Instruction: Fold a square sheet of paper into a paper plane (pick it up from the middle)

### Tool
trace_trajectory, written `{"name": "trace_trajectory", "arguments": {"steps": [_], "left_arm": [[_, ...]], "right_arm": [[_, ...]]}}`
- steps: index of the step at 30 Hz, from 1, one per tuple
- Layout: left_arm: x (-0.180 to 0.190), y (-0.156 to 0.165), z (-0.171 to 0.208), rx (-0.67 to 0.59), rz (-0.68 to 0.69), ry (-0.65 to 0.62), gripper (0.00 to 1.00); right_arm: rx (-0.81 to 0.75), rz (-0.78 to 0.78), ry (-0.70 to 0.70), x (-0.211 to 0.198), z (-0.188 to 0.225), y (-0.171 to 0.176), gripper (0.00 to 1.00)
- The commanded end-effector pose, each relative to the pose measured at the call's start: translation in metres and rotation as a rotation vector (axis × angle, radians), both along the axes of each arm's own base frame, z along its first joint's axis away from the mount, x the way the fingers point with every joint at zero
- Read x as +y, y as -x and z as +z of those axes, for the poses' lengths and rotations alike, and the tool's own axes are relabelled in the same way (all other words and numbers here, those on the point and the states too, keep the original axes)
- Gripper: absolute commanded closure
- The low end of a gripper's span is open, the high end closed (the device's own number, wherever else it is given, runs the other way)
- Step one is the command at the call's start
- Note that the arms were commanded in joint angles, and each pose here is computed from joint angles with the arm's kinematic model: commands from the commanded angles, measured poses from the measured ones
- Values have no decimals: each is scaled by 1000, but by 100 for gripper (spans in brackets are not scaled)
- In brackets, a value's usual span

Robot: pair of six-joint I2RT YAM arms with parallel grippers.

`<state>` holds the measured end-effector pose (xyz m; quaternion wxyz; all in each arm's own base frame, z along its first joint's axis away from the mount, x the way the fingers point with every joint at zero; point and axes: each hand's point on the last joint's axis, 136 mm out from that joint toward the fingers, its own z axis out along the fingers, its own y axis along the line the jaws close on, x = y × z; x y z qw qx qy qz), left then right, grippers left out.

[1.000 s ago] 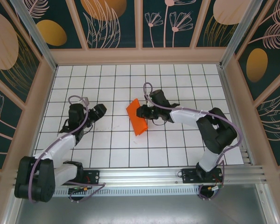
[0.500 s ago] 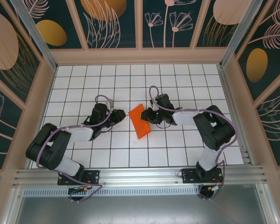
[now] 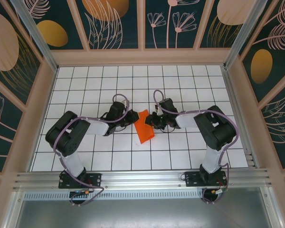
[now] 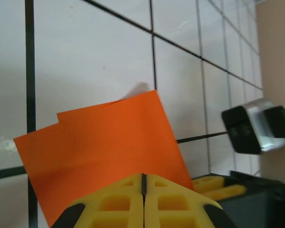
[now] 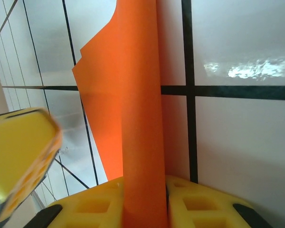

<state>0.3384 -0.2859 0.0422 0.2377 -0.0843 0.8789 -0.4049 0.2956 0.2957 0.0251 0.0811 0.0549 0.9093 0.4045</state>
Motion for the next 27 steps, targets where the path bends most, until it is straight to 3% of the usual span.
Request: {"name": "trace_trajectory", "arguments": {"steps": [1,8,14,17,27], "left_arm": [[2,1,-24,44,-10,-107,96],[3,1,-40,76,-21,-189,99],[1,2,-44,87,-41,-201,99],[-2,1,-43,86,-50,-196,99],[-11,-5,-31,71,-60,-162,99]], "right_arm": [[37,0,-3,-3,-2,4,74],[43,17,22,-4,2,6,68],[-59,39,174,-26,17,1,46],[-114,52,268,-40,22,-1,41],[-229,201,393,-14,26,-1,35]]}}
